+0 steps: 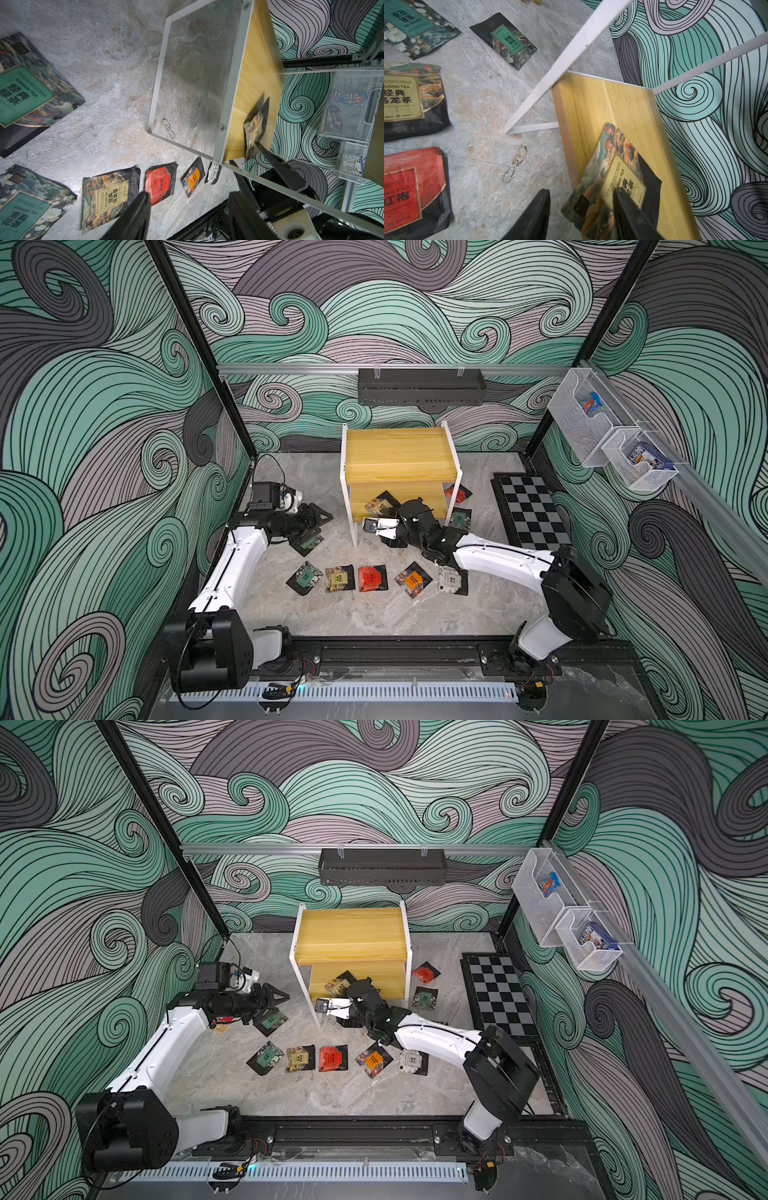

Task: Remove the tea bags from the shelf
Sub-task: Pick up the tea bag from the shelf.

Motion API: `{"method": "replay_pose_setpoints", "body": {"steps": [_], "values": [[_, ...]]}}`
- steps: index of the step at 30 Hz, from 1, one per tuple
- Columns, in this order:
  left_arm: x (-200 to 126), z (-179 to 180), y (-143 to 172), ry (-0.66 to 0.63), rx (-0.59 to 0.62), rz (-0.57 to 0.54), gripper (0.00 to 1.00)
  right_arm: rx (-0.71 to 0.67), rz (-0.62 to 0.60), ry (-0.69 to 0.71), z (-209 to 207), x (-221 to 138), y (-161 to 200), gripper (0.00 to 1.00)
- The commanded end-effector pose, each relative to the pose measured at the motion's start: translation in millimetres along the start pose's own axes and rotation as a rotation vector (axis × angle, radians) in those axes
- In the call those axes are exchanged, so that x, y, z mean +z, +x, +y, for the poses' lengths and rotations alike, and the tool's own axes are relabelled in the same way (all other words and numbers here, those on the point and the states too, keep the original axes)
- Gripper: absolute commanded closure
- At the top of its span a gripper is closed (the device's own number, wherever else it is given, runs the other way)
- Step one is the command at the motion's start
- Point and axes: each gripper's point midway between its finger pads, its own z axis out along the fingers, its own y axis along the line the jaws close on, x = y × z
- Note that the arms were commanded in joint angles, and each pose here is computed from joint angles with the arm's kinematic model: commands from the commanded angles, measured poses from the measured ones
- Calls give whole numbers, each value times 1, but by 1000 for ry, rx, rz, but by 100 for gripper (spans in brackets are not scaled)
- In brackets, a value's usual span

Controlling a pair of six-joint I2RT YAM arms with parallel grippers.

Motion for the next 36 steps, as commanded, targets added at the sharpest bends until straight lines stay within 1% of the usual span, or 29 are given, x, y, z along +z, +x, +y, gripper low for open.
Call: {"method": "replay_pose_setpoints", "body": {"steps": [1,4,12,18,26,32,36], "values": [[1,0,4,6,-4,16,37,12,5,32,-9,3,0,52],[0,0,5,6,-5,19,37,11,9,37,-9,2,1,56],[-1,-3,4,12,0,17,38,5,13,47,-13,-4,-2,73],[-2,-4,5,16,0,17,38,-2,12,54,-13,-13,-7,81],[-14,-12,2,18,30,-35,38,-9,-11,87,-23,-35,-19,93],[-30,-28,-1,43,84,-95,37,-1,-61,94,-28,-68,-37,95],[-40,-41,-2,75,129,-130,37,46,-110,70,-26,-96,-48,94]]}}
